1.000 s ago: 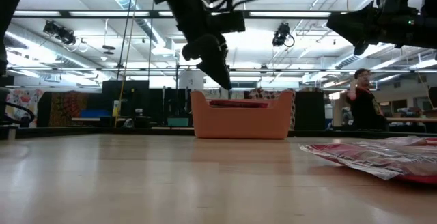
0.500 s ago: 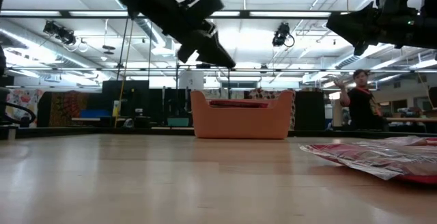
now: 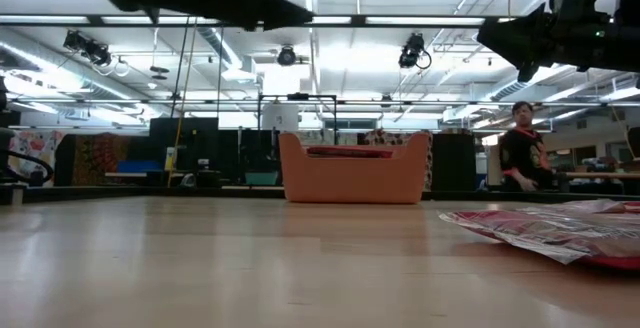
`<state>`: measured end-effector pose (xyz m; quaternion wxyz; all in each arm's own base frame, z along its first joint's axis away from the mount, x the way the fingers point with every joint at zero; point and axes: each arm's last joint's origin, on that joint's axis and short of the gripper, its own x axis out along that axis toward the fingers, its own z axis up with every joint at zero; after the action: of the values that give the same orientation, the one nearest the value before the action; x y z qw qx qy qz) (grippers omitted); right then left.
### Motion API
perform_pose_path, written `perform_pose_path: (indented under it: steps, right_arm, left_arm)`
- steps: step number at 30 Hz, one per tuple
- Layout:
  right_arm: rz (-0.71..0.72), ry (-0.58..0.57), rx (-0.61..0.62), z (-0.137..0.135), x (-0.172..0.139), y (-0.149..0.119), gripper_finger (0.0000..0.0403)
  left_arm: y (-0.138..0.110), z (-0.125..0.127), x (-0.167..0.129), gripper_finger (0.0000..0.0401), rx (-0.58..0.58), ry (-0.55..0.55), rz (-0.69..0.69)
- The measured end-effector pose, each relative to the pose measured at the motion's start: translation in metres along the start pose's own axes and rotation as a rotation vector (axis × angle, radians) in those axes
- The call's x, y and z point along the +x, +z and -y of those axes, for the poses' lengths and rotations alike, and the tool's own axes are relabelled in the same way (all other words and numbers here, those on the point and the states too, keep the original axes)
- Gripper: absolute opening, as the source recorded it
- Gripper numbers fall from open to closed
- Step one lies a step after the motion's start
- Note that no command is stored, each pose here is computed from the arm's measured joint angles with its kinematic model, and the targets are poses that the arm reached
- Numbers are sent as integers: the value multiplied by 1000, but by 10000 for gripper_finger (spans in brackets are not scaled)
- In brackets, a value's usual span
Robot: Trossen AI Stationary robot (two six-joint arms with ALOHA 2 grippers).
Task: Sort popcorn bags into baskets
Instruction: Put the red popcorn bag into the orange bin
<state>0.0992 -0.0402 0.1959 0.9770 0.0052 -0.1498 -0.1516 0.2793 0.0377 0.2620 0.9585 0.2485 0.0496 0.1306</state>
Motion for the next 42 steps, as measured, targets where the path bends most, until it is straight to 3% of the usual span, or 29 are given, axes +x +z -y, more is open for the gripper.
perform_pose_path:
  steps: [11, 21, 27, 30, 35, 42]
  right_arm:
    - [96, 6, 48, -1, 1, 9, 96]
    - [192, 26, 320, -1, 1, 18, 96]
    - [135, 168, 326, -6, 7, 24, 96]
    - [96, 204, 312, -8, 15, 35, 96]
    - [-91, 182, 299, -10, 33, 42, 96]
    - [-500, -20, 291, -14, 49, 30, 96]
  left_arm:
    - [-10, 3, -49, 43, -121, -11, 36]
    - [-29, 4, -87, 43, -226, 56, 73]
    - [-35, 5, -98, 43, -292, 65, 84]
    - [-33, 2, -102, 43, -332, 86, 93]
    - [-33, -1, -109, 43, -337, 145, 50]
    - [-31, -4, -122, 43, -335, 151, 37]
